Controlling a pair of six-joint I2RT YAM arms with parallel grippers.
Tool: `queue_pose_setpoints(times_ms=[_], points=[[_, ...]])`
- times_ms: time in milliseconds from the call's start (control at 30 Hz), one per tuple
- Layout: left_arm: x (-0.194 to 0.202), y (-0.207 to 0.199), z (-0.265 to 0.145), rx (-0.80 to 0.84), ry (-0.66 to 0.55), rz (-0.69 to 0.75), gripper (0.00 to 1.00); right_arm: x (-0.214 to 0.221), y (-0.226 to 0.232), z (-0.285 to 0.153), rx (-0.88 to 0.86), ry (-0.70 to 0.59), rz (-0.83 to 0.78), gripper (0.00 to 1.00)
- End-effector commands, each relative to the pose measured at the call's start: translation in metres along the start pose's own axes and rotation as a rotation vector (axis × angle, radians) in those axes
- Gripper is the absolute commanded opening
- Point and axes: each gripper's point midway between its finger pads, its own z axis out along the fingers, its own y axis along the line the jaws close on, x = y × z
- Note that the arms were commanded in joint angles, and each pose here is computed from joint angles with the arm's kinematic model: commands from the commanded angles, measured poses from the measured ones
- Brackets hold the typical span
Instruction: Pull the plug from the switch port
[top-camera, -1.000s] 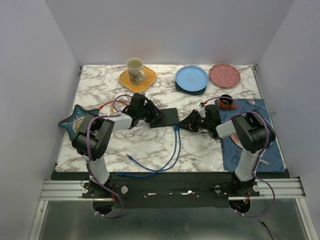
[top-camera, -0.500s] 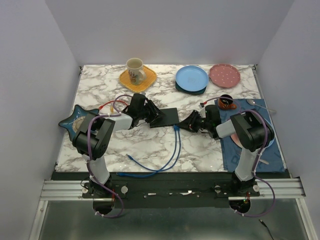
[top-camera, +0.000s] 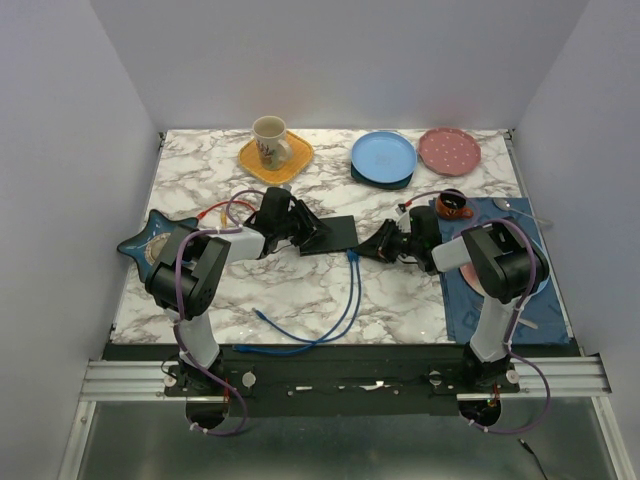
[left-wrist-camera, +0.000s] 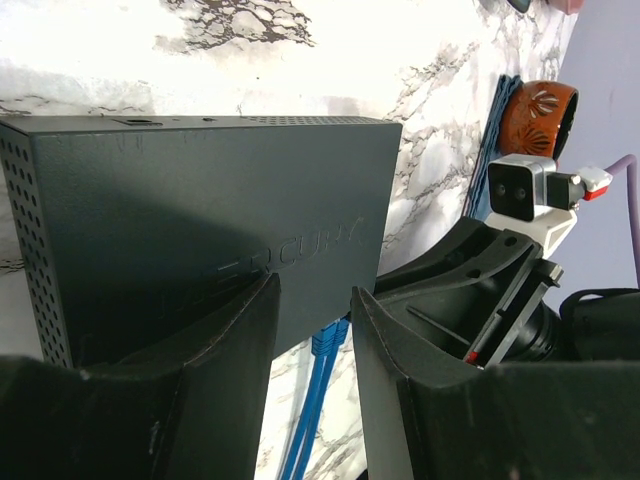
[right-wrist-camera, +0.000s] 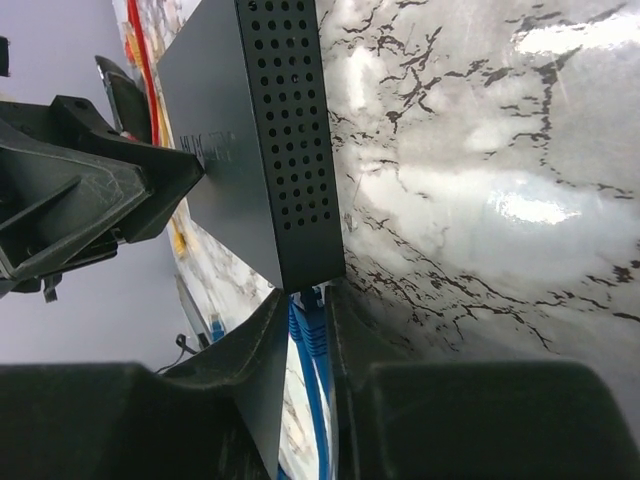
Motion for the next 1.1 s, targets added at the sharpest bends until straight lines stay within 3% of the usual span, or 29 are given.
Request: queue_pose_setpoints(times_ms=[0, 767, 1067], points=[[0.02, 0.035, 0.003, -0.093, 0.063, -0.034, 0.49, -0.008, -0.002, 0.004, 0.008, -0.008, -0.013, 0.24], [0.02, 0.032, 0.003, -0.083, 0.064, -0.029, 0.49, -0.002, 0.002, 0.014, -0.028, 0.051, 0.025, 0.31], [0.022, 0.033, 0.003, -0.084, 0.073, -0.028, 0.49, -0.001, 0.002, 0.014, -0.039, 0.05, 0.031, 0.13]])
